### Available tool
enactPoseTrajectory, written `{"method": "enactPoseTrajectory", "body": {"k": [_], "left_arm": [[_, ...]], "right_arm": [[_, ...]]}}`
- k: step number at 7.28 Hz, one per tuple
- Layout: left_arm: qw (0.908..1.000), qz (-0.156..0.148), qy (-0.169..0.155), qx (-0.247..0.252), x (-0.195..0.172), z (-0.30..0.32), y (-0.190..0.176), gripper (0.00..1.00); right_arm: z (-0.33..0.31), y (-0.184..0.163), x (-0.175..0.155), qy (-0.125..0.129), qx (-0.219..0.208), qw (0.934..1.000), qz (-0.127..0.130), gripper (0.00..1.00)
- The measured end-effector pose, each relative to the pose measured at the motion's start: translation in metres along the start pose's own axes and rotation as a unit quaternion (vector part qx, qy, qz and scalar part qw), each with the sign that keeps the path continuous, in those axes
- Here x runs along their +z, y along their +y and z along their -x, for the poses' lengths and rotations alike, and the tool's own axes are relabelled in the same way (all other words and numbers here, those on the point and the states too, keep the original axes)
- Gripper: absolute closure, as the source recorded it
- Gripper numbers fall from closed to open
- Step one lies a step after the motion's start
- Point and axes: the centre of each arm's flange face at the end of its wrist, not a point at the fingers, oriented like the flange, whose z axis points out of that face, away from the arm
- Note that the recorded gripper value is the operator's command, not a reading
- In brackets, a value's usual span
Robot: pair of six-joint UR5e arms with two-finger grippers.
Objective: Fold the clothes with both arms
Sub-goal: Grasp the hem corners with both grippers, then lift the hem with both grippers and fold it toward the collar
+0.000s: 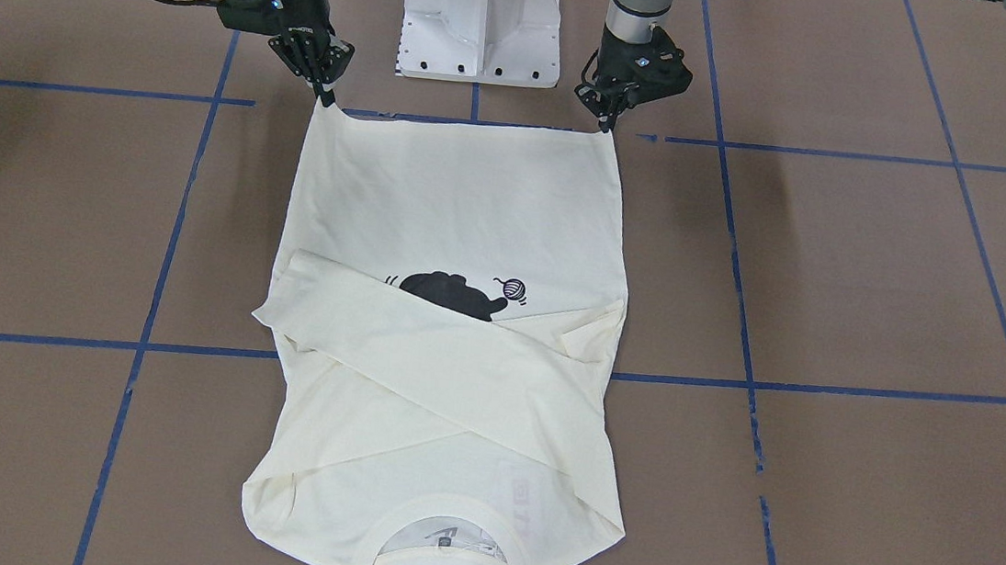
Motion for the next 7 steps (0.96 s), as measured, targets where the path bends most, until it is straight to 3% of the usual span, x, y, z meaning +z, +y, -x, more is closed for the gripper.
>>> {"method": "enactPoseTrajectory", "body": {"k": [3, 4, 5, 7], "left_arm": [[0.9982, 0.037, 0.032, -0.035, -0.072, 0.005, 0.01, 1.0], [0.9969, 0.051, 0.044, -0.04, -0.096, 0.005, 0.008, 1.0], [0.9966, 0.052, 0.05, -0.039, -0.106, 0.003, -0.002, 1.0], [0.9985, -0.002, 0.054, 0.008, -0.09, -0.027, -0.06, 1.0]], "right_arm": [[-0.006, 0.011, -0.052, -0.019, -0.008, 0.9991, 0.038, 1.0], [-0.003, 0.001, -0.065, -0.029, -0.002, 0.999, 0.035, 1.0], [0.003, -0.017, -0.072, -0.038, 0.008, 0.999, 0.022, 1.0], [0.028, -0.069, -0.052, -0.046, -0.013, 0.9985, -0.025, 1.0]]}}
